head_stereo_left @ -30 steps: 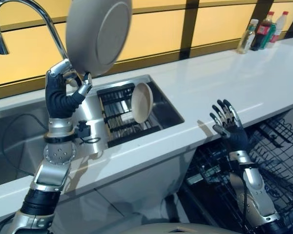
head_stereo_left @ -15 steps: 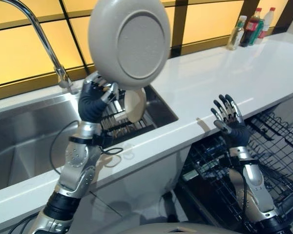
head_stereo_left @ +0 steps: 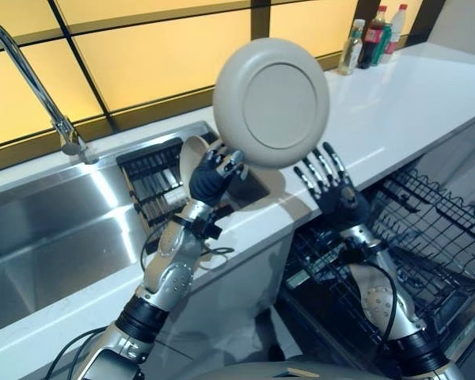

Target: Pick up plates and place into dishwasher.

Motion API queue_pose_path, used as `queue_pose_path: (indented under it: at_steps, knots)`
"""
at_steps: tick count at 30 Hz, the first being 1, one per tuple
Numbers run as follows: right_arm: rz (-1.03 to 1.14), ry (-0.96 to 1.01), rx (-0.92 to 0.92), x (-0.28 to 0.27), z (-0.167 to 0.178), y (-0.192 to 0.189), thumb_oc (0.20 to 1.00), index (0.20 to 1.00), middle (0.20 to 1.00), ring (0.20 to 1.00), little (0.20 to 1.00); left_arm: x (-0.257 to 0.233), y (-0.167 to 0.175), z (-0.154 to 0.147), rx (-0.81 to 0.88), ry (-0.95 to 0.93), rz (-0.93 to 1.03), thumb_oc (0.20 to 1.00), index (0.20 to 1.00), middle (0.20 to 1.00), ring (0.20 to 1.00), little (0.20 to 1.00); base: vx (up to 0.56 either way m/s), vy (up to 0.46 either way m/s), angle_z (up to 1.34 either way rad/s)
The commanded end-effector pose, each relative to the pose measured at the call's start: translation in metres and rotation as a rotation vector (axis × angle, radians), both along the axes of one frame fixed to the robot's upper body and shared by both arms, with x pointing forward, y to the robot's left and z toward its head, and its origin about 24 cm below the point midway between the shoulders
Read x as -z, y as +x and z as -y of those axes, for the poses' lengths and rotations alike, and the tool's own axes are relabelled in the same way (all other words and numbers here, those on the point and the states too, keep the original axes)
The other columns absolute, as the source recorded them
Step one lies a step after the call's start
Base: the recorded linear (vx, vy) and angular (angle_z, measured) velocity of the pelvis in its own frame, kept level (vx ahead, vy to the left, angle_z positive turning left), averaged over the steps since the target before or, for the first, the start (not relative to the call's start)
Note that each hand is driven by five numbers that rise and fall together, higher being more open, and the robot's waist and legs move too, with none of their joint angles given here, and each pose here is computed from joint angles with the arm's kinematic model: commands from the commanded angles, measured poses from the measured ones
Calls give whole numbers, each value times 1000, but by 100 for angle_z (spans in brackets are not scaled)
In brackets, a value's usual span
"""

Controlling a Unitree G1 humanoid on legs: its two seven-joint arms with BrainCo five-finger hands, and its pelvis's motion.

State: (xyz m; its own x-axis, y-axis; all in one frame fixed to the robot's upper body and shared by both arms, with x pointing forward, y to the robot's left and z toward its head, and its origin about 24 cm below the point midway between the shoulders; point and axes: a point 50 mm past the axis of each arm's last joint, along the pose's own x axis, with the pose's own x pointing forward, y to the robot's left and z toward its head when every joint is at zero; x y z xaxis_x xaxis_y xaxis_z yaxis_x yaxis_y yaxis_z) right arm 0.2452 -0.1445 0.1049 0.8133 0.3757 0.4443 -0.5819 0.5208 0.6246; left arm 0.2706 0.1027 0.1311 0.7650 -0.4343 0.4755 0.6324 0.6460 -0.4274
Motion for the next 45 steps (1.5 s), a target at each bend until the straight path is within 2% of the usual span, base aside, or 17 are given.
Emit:
queue_pose_path:
  at_steps: [1,12,16,24,30,35,45]
  knots:
    - [81,141,-199,-19,-26,5,1000,1000,1000,1000,1000,-7,9,8,79,-42,42,200,200,200,200,200,25,-13,-6]
    - [63,265,-288,-27,-38,6,1000,1000,1000,1000,1000,6,5,9,115,-63,1,200,200,200,200,200,2,-3,-1]
    - [43,265,-269,-30,-38,9,1000,1000,1000,1000,1000,10,4,8,125,-80,-4,200,200,200,200,200,0,0,0]
    - [-126,309,-68,-13,-26,20,1000,1000,1000,1000,1000,-6,-2,5,124,-134,108,200,200,200,200,200,0,0,0]
    - [-132,377,55,-9,-14,21,1000,1000,1000,1000,1000,-21,-5,-4,78,-144,177,200,200,200,200,200,0,0,0]
    - [-124,423,81,-12,-10,19,1000,1000,1000,1000,1000,-27,-6,-9,51,-166,196,200,200,200,200,200,0,0,0]
    - [-65,379,-34,-19,-21,13,1000,1000,1000,1000,1000,-21,-6,-4,62,-131,167,200,200,200,200,200,0,0,0]
